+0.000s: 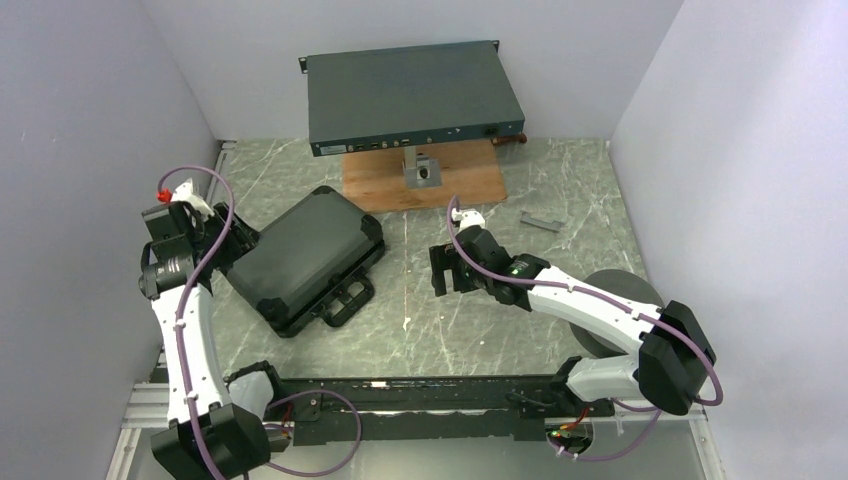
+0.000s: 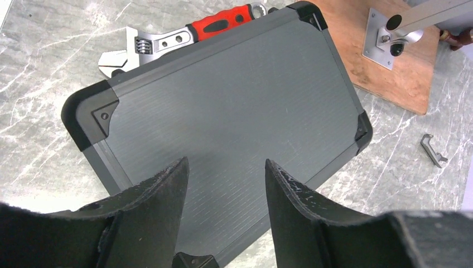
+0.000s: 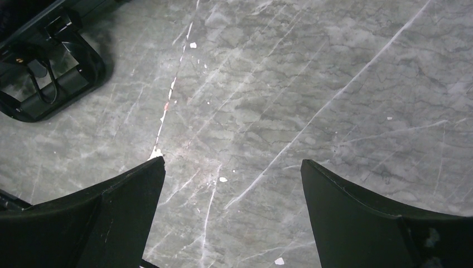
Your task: Pack up texas hold em set
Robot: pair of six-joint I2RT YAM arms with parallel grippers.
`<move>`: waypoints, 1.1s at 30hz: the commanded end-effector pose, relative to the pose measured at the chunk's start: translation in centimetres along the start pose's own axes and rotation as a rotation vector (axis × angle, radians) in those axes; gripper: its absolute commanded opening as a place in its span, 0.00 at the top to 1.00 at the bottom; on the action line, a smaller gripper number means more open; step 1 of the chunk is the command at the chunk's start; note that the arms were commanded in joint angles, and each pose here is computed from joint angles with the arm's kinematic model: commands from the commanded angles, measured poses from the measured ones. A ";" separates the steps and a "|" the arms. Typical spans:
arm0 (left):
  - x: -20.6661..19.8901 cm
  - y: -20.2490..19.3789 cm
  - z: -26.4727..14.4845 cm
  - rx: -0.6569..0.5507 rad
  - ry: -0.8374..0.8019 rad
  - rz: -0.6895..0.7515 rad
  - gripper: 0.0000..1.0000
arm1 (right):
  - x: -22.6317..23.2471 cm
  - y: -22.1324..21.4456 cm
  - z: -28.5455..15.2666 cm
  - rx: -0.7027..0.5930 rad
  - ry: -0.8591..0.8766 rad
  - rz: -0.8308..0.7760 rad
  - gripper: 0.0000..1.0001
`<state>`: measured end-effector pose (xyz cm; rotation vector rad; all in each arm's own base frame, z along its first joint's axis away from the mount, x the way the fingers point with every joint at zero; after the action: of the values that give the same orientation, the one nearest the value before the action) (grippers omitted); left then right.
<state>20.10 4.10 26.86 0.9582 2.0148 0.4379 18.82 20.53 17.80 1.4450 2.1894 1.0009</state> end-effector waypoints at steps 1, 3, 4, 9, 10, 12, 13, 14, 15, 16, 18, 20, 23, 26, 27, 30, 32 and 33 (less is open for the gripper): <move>-0.3 0.0 -0.5 -0.044 -0.047 0.056 0.44 | 0.1 0.5 -0.4 -0.047 0.014 0.017 0.05; -0.1 -0.4 -0.3 -0.039 -0.052 0.077 0.45 | 0.2 0.5 -0.4 -0.044 0.015 0.017 0.05; -0.1 -0.6 -0.3 -0.035 -0.053 0.085 0.47 | 0.2 0.6 -0.4 -0.043 0.016 0.016 0.05; 0.2 -2.5 0.7 0.018 -0.052 0.132 0.49 | 0.5 0.9 -0.2 -0.049 0.036 0.014 0.05; 0.2 -2.9 0.8 0.030 -0.044 0.143 0.49 | 0.6 1.0 -0.1 -0.051 0.046 0.015 0.05; 0.1 -3.8 1.1 0.052 -0.040 0.163 0.51 | 1.0 1.4 0.0 -0.061 0.074 0.020 0.05; 0.1 -4.2 1.2 0.064 -0.044 0.173 0.51 | 1.2 1.5 0.0 -0.064 0.089 0.022 0.05; 0.1 -4.7 1.4 0.078 -0.050 0.183 0.52 | 1.3 1.6 0.1 -0.066 0.102 0.025 0.05; 0.2 -5.1 1.4 0.089 -0.047 0.187 0.52 | 1.6 1.7 0.2 -0.065 0.116 0.029 0.05; 0.4 -5.5 1.5 0.099 -0.038 0.189 0.52 | 1.7 1.8 0.4 -0.062 0.128 0.032 0.05; 0.9 -6.1 1.7 0.112 -0.010 0.186 0.52 | 2.1 2.0 0.7 -0.050 0.144 0.036 0.05; 1.0 -6.7 1.9 0.123 0.006 0.179 0.52 | 2.4 2.1 1.2 -0.033 0.156 0.040 0.05; 0.7 -7.3 2.5 0.174 0.009 0.148 0.54 | 3.0 2.4 2.3 0.001 0.170 0.042 0.05; 0.2 -8.3 3.4 0.226 -0.040 0.084 0.59 | 3.5 2.9 2.9 0.017 0.182 0.044 0.05; 0.0 -8.7 3.7 0.234 -0.063 0.067 0.60 | 3.6 3.0 3.1 0.020 0.185 0.048 0.06; -0.5 -9.9 4.5 0.240 -0.085 0.055 0.60 | 4.0 3.2 3.7 0.032 0.194 0.052 0.06; -0.5 -10.6 4.9 0.259 -0.071 0.057 0.61 | 4.1 3.3 4.0 0.043 0.190 0.053 0.06; -0.4 -10.8 5.1 0.267 -0.051 0.054 0.61 | 4.1 3.2 4.1 0.049 0.189 0.054 0.06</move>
<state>19.19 -2.47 18.79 1.2013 1.9880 0.2245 20.89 25.19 16.13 1.4939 2.3589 1.0597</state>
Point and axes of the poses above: each gripper's point midway between its finger pads, its own z axis out along the fingers, its own x axis along the line the jaws close on, y = z × x, the point moved 9 cm from there along -z, back along the fingers, and after that the axes turned 8 degrees about -z, right-handed, at the moved point
